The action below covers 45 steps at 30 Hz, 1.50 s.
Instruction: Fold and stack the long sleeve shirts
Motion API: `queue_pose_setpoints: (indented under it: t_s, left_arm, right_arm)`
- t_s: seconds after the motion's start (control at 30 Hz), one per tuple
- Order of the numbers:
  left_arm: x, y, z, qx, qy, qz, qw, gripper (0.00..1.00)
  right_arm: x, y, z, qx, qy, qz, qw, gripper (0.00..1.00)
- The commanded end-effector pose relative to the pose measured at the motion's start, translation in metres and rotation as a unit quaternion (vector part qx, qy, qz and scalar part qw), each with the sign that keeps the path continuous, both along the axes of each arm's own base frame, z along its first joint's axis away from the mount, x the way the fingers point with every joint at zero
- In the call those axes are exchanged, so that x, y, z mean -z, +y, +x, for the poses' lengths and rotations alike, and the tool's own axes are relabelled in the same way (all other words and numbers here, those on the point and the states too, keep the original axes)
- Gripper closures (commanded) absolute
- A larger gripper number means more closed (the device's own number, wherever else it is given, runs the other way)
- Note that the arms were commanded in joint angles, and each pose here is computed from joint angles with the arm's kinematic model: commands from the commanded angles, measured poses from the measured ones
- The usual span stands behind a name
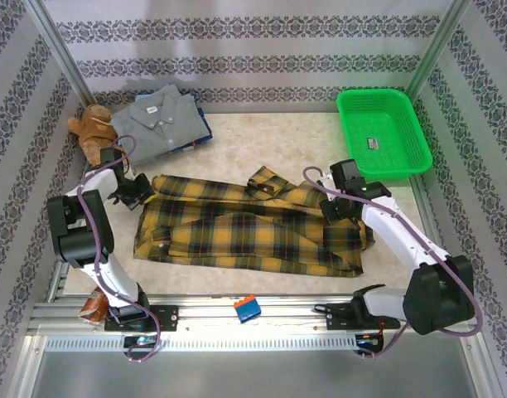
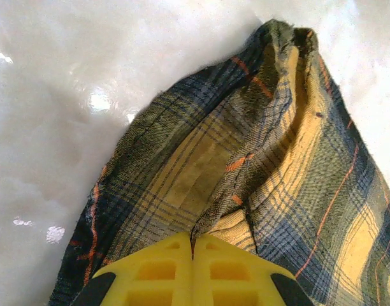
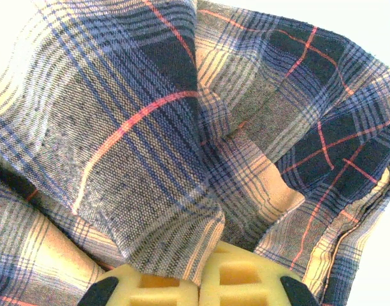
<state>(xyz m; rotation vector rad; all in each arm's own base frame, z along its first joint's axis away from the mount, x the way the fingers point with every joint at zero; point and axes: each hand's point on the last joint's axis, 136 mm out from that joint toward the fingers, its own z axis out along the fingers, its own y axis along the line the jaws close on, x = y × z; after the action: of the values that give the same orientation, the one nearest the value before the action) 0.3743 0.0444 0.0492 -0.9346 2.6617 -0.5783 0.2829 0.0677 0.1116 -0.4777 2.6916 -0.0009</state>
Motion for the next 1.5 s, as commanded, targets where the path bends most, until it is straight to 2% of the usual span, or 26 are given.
queue_pose_setpoints:
  t_s: [0.0,0.2,0.23,0.27,0.3,0.4,0.53,0.67,0.73,0.8,0.93,1.1,1.27,1.4,1.47]
  left_arm:
    - [0.012,0.016,-0.003,-0.018,0.011,0.025,0.999,0.9]
    - [-0.006,0.017,-0.009,-0.055,-0.009,0.024,0.998,0.68]
    - [-0.012,0.018,-0.01,-0.064,-0.013,0.026,0.998,0.6]
    - [-0.021,0.018,-0.012,-0.073,-0.02,0.027,0.997,0.54]
    - [-0.029,0.017,-0.012,-0.079,-0.029,0.025,0.996,0.51]
    - [-0.059,0.005,-0.011,-0.088,-0.075,0.01,0.993,0.38]
    - [-0.094,-0.016,-0.002,-0.064,-0.12,0.006,0.991,0.32]
    - [-0.113,-0.072,0.02,0.009,-0.162,-0.028,0.986,0.3]
    - [-0.111,-0.105,0.031,0.051,-0.167,-0.04,0.984,0.3]
    - [-0.101,-0.131,0.039,0.077,-0.159,-0.046,0.983,0.3]
    - [-0.069,-0.159,0.053,0.088,-0.147,-0.048,0.984,0.31]
    - [-0.015,-0.156,0.04,0.066,-0.081,-0.039,0.994,0.33]
    - [0.021,-0.145,0.011,0.064,-0.034,-0.012,0.997,0.33]
    - [0.035,-0.143,-0.003,0.071,-0.019,-0.008,0.997,0.32]
    - [0.027,-0.149,-0.001,0.076,-0.03,-0.025,0.996,0.32]
  right_arm:
    - [0.012,0.002,-0.01,-0.023,0.031,-0.014,0.999,0.94]
    - [0.017,-0.001,-0.018,-0.041,0.052,-0.039,0.997,0.83]
    - [0.015,-0.002,-0.018,-0.041,0.05,-0.043,0.997,0.77]
    - [0.013,-0.005,-0.018,-0.038,0.047,-0.051,0.997,0.6]
    - [0.01,-0.011,-0.017,-0.031,0.043,-0.064,0.997,0.5]
    - [-0.01,-0.029,-0.007,0.007,0.01,-0.09,0.996,0.4]
    - [-0.052,-0.036,0.012,0.051,-0.067,-0.074,0.994,0.27]
    - [-0.106,-0.023,0.033,0.105,-0.147,0.022,0.983,0.1]
    - [-0.115,-0.006,0.042,0.109,-0.141,0.095,0.979,0.09]
    - [-0.112,0.001,0.051,0.133,-0.118,0.119,0.977,0.09]
    - [-0.071,0.02,0.066,0.157,-0.034,0.157,0.974,0.13]
    - [-0.002,0.036,0.064,0.198,0.072,0.18,0.961,0.23]
    - [0.055,0.023,0.046,0.25,0.116,0.15,0.949,0.24]
    - [0.063,0.019,0.044,0.24,0.125,0.125,0.955,0.23]
    - [0.045,0.023,0.055,0.22,0.104,0.126,0.962,0.23]
